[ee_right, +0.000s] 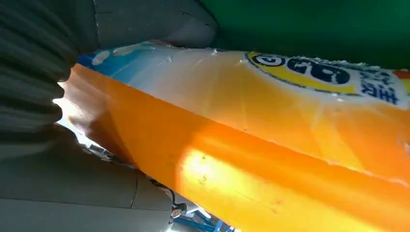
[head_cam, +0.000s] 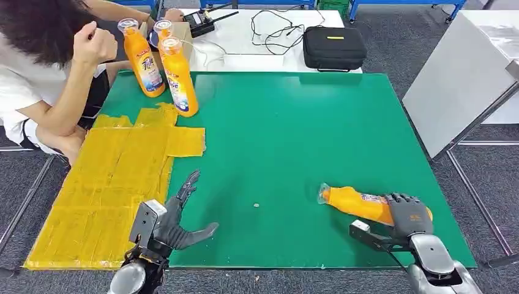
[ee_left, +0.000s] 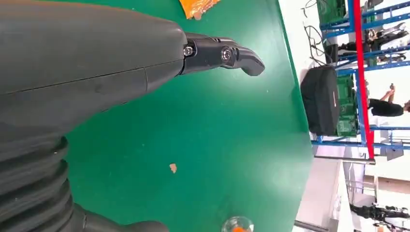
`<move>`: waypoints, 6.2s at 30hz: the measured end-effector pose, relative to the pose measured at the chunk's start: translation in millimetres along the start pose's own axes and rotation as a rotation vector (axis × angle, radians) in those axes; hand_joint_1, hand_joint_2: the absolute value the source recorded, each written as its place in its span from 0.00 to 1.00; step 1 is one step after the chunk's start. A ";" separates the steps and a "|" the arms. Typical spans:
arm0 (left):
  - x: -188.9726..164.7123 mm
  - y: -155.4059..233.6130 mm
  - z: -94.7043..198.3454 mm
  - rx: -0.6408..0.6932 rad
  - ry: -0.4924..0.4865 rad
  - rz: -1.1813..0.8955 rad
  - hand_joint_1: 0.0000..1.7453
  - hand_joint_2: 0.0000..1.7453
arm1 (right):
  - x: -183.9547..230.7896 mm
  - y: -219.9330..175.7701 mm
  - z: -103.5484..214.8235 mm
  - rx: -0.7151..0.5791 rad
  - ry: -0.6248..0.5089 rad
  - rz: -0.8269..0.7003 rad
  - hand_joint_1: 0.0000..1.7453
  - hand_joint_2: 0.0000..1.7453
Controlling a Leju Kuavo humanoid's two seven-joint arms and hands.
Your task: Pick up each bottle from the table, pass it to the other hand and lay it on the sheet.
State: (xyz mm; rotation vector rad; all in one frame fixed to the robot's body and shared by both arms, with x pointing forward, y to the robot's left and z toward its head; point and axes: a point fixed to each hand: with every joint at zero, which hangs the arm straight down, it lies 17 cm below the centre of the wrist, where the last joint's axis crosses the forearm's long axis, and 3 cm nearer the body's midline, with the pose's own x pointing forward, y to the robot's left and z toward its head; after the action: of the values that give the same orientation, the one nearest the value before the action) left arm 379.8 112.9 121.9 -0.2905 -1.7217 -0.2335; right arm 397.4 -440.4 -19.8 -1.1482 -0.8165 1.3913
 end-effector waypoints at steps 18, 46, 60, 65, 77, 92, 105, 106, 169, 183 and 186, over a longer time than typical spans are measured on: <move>4.5 -5.4 0.1 -0.010 -0.012 -0.005 0.00 1.00 | 108.4 -95.9 21.5 -0.331 -0.234 -0.595 1.00 1.00; 60.7 -20.3 -38.0 -0.085 -0.154 0.052 0.00 1.00 | 323.8 -205.5 98.8 -0.142 -0.791 -1.602 1.00 1.00; 66.8 -24.8 -40.1 -0.119 -0.167 0.072 0.00 1.00 | 355.2 -210.0 111.2 -0.134 -0.849 -1.541 1.00 1.00; 76.2 -35.3 -41.4 -0.162 -0.191 0.104 0.00 1.00 | 367.6 -221.3 116.5 -0.177 -0.889 -1.469 1.00 1.00; 107.3 -69.2 -27.0 -0.302 -0.271 0.164 0.00 1.00 | 363.9 -218.6 107.7 -0.235 -0.852 -1.409 1.00 1.00; 113.2 -70.0 -29.6 -0.320 -0.281 0.186 0.00 1.00 | 414.0 -203.3 133.6 -0.241 -0.955 -1.127 1.00 1.00; 104.1 -66.3 -30.1 -0.312 -0.257 0.205 0.00 1.00 | 430.3 -200.7 141.0 -0.222 -1.004 -1.048 1.00 1.00; 104.0 -66.1 -30.1 -0.312 -0.257 0.205 0.00 1.00 | 430.6 -200.5 140.9 -0.221 -1.004 -1.047 1.00 1.00; 176.1 97.0 -63.2 0.496 -0.507 -1.389 1.00 1.00 | 282.2 -252.7 141.6 -0.416 -0.820 -1.628 0.00 1.00; 109.0 139.6 -87.4 0.382 -0.201 -1.409 1.00 1.00 | 237.8 -286.1 157.0 -0.590 -0.830 -1.670 0.00 1.00; 86.1 143.3 -99.3 0.315 -0.119 -1.465 1.00 1.00 | 235.6 -291.6 158.5 -0.615 -0.837 -1.659 0.00 1.00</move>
State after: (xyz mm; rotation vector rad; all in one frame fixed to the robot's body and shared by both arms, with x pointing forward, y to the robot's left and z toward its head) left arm 505.1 222.5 222.4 1.2655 -1.7525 -0.9825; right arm 354.6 -142.9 254.6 0.0916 -2.1592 0.0591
